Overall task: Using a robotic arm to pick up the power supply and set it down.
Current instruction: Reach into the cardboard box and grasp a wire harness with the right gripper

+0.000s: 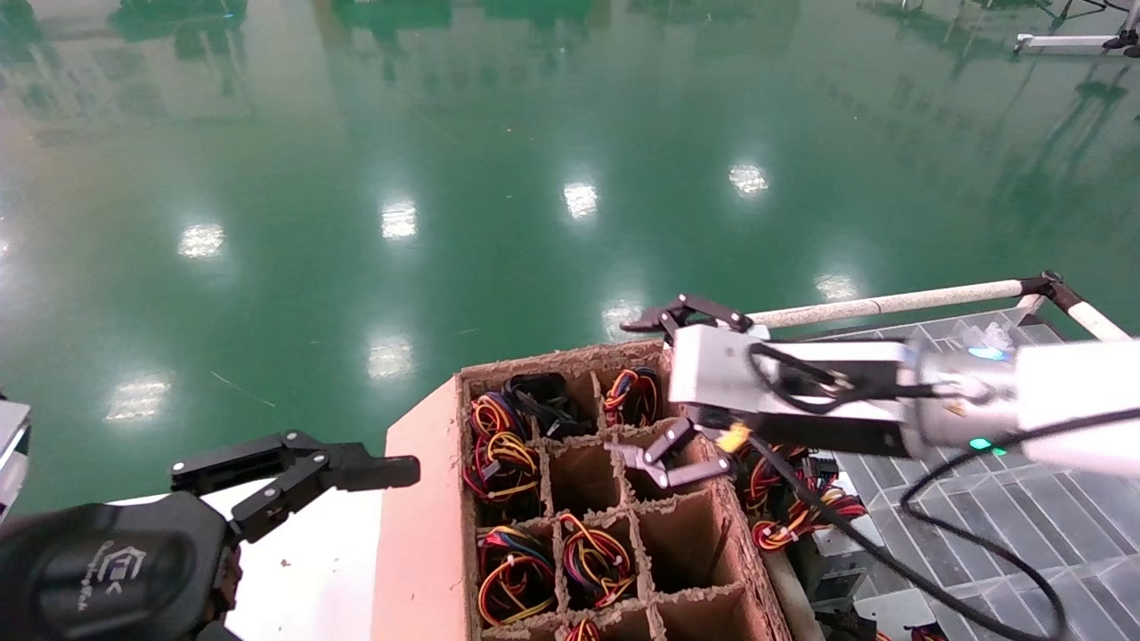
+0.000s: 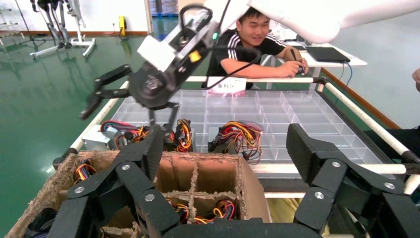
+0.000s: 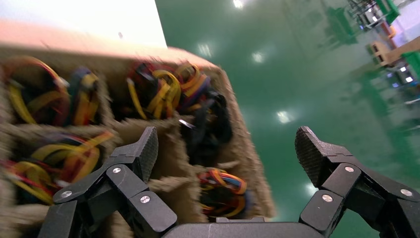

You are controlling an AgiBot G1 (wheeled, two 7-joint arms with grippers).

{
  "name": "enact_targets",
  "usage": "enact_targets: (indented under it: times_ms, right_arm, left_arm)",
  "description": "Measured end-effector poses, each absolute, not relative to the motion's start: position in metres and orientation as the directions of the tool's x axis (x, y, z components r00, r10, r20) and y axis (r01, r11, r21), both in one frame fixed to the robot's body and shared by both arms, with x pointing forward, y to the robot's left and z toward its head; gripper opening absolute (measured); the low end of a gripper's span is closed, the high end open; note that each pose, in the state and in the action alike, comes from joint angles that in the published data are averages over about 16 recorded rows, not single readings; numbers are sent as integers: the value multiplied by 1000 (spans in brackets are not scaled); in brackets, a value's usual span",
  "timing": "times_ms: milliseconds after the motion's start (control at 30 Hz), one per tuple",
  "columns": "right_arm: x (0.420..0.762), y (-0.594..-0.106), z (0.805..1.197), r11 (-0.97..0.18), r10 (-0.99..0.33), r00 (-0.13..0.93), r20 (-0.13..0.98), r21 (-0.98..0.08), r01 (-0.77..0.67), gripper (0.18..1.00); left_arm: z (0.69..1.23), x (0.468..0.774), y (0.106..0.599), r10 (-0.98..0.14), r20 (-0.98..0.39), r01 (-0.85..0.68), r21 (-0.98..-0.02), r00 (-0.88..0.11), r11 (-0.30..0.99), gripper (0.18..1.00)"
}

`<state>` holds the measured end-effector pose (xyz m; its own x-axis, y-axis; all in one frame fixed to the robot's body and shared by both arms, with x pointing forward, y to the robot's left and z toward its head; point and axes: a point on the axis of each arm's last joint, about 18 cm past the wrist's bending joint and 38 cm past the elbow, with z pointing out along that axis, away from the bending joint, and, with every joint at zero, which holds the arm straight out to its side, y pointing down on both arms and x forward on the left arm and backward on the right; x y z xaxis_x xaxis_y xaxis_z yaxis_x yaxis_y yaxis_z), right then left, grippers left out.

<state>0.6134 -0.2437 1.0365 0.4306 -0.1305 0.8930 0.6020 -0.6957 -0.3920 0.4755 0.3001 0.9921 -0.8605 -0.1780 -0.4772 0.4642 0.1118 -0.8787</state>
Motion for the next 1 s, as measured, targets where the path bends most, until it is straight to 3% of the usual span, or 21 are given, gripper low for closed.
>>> enact_targets:
  times_ms: [267, 533, 700, 1000]
  right_arm:
    - [647, -222, 1050, -797, 44, 293, 955, -143, 587, 1000]
    - [674, -207, 1053, -840, 217, 222, 951, 65, 539, 991]
    - [687, -202, 1050, -849, 277, 220, 935, 131, 512, 972]
    - [710, -196, 1041, -863, 330, 245, 912, 186, 470, 866]
  left_arm:
    - [992, 475, 300, -178, -477, 464, -879, -861, 112, 840]
    - [992, 475, 300, -178, -477, 464, -879, -861, 112, 665]
    - [992, 475, 300, -178, -477, 464, -879, -861, 112, 549]
    - [992, 475, 300, -178, -477, 464, -879, -861, 112, 351]
